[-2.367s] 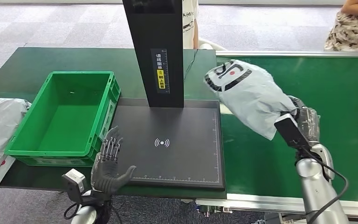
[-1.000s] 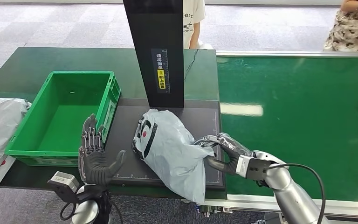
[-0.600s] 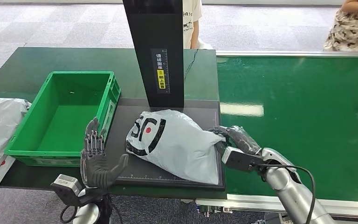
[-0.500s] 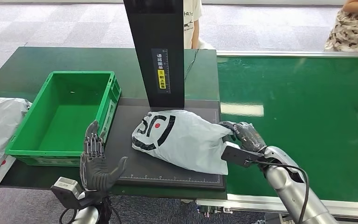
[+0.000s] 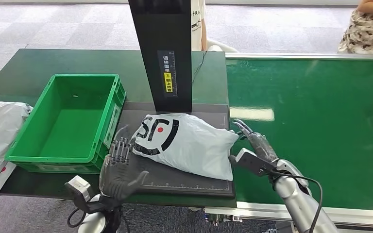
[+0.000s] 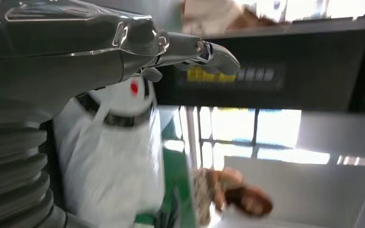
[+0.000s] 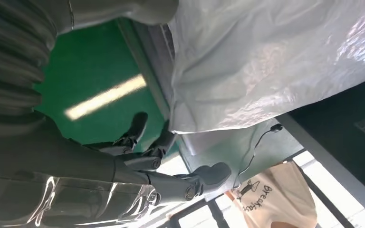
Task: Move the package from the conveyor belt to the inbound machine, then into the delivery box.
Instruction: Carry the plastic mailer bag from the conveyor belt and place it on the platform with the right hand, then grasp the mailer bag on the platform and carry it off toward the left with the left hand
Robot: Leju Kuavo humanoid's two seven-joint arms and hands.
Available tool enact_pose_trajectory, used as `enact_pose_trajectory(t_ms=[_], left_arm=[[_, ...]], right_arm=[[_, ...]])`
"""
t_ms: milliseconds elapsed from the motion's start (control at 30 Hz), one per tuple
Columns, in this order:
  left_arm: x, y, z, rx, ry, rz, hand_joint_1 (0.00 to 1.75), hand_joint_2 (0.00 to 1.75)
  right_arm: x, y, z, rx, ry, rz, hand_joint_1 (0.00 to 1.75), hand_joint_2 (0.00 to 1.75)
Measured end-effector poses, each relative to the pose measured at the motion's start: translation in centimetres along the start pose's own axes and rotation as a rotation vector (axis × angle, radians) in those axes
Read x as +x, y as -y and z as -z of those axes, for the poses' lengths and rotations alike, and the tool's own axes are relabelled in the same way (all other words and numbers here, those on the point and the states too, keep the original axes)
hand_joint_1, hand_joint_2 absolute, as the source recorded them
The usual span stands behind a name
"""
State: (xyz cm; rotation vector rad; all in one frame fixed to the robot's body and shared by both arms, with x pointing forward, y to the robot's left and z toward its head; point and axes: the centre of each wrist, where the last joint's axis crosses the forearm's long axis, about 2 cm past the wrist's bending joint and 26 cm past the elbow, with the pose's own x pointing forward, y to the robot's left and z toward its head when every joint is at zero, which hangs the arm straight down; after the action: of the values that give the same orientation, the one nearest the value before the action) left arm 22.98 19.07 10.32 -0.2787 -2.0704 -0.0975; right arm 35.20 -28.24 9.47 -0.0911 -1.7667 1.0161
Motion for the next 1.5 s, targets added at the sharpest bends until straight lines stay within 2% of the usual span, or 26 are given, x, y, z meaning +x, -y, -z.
enact_pose_trajectory(t_ms=[133, 333, 500, 633, 800, 833, 933, 967, 1300, 1500], left_arm=[[-0.8, 0.4, 0.6, -0.134, -0.053, 0.044, 0.00, 1.75], [-1.6, 0.3, 4.5, -0.262, -0.071, 0.195, 0.00, 1.75], [-1.7, 0.5, 8.4, -0.347, -0.158, 0.581, 0.00, 1.75], [-2.1, 0.5, 10.5, -0.294, -0.264, 0.934, 0.00, 1.75], [-2.9, 0.3, 11.9, -0.304, -0.350, 1.149, 0.03, 1.75], [-3.1, 0.2, 12.0, -0.318, -0.367, 1.167, 0.28, 1.75], [-3.6, -0.1, 12.1, -0.359, -0.409, 1.200, 1.56, 1.75], [-3.8, -0.1, 12.1, -0.372, -0.418, 1.206, 1.75, 1.75], [-4.4, -0.4, 12.0, -0.512, -0.422, 1.141, 1.75, 1.75], [-4.4, -0.4, 12.1, -0.539, -0.392, 1.096, 1.75, 1.75]], right_arm=[[0.2, -0.7, 0.4, -0.001, 0.023, 0.076, 0.00, 1.75], [1.1, -1.6, 1.4, -0.024, 0.068, 0.159, 0.00, 1.75], [2.0, -1.8, 2.1, -0.034, 0.103, 0.209, 0.00, 1.75], [2.6, -1.5, 2.5, -0.044, 0.113, 0.231, 0.00, 1.75], [3.3, -1.3, 2.6, -0.051, 0.124, 0.240, 0.00, 1.75], [3.4, -1.3, 2.6, -0.054, 0.128, 0.240, 0.00, 1.75], [3.6, -1.3, 2.4, -0.064, 0.135, 0.243, 0.00, 1.75], [3.6, -1.4, 2.2, -0.068, 0.136, 0.245, 0.00, 1.75], [3.8, -2.0, 0.0, -0.125, 0.137, 0.267, 0.00, 1.75], [3.9, -1.8, -1.0, -0.177, 0.130, 0.267, 0.00, 1.75]])
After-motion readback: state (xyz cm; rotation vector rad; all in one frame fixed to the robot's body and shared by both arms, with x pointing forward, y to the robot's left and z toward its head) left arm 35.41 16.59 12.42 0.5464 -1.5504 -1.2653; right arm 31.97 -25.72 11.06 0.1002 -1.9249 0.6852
